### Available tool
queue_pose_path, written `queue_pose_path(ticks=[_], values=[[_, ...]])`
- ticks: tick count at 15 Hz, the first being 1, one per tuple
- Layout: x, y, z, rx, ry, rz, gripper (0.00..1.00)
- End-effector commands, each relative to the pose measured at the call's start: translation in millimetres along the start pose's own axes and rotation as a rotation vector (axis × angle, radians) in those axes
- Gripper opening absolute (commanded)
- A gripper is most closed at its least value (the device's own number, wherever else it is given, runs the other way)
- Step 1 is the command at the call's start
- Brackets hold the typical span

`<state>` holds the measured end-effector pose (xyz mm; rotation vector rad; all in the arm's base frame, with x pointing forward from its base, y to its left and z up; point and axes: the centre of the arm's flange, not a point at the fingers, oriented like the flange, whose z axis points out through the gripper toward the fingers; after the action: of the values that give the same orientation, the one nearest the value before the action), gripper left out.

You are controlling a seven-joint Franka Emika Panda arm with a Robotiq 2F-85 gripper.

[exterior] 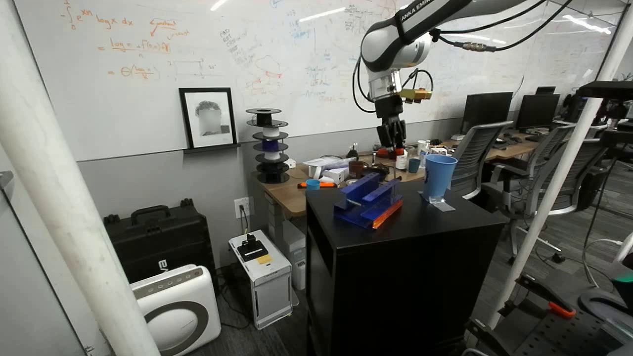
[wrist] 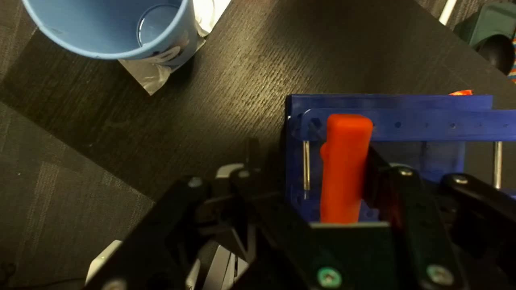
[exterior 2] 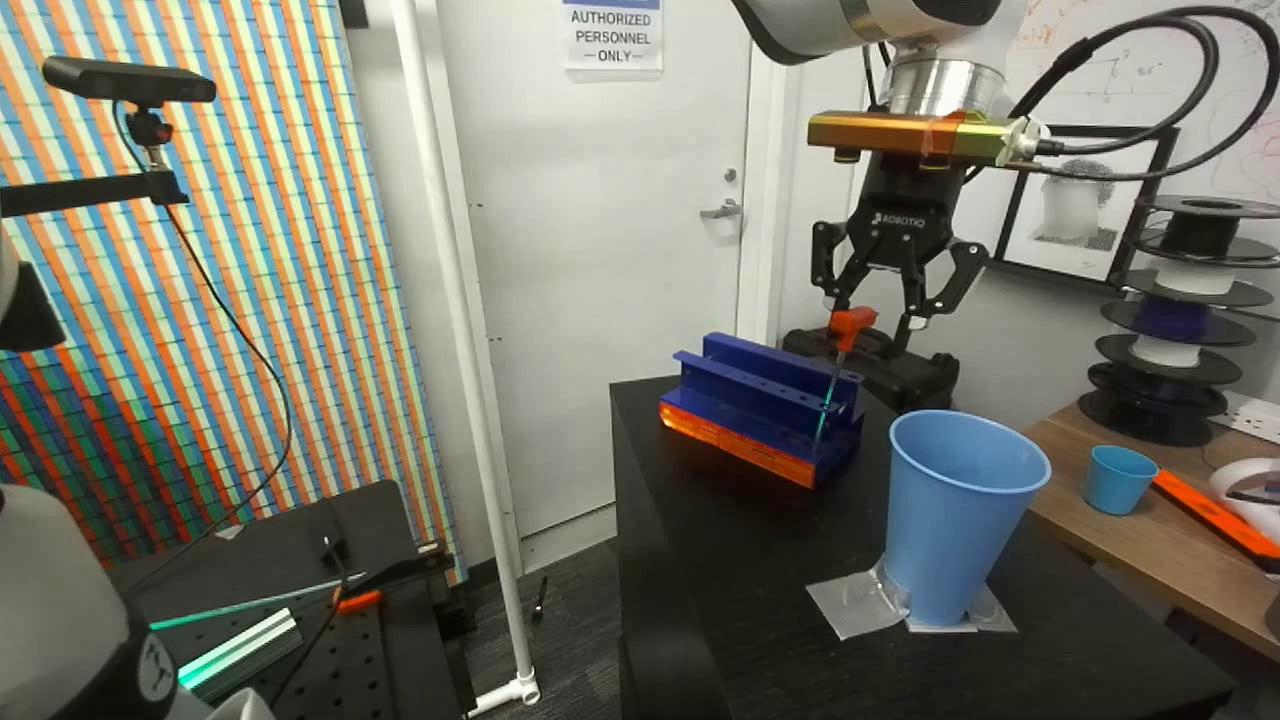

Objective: Put the orange object in the dark blue cup

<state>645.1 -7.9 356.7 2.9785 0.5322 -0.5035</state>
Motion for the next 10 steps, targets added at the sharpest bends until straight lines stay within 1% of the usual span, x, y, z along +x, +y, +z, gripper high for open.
queue_pose_path(ticks=[1,3,4,5,6,7,10], values=[[14.0,2.1,-2.4,-0.032,-0.029,-0.009,0.27],[11.5,-1.0,-1.6,-0.043,-0.030,-0.018,0.12],[9.9,-2.2,-3.1,-0.050,-0.030,-0.020,0.09],[7.1,-2.6,-6.1,-0.058,-0.030,-0.023,0.08],[4.4,-2.6,-10.0,-0.066,-0.028,-0.023,0.08],[0.7,-2.4,-14.7,-0.074,-0.028,-0.024,0.11],[-13.8,-4.5,-31.9,-0.088,-0.023,-0.030,0.12]])
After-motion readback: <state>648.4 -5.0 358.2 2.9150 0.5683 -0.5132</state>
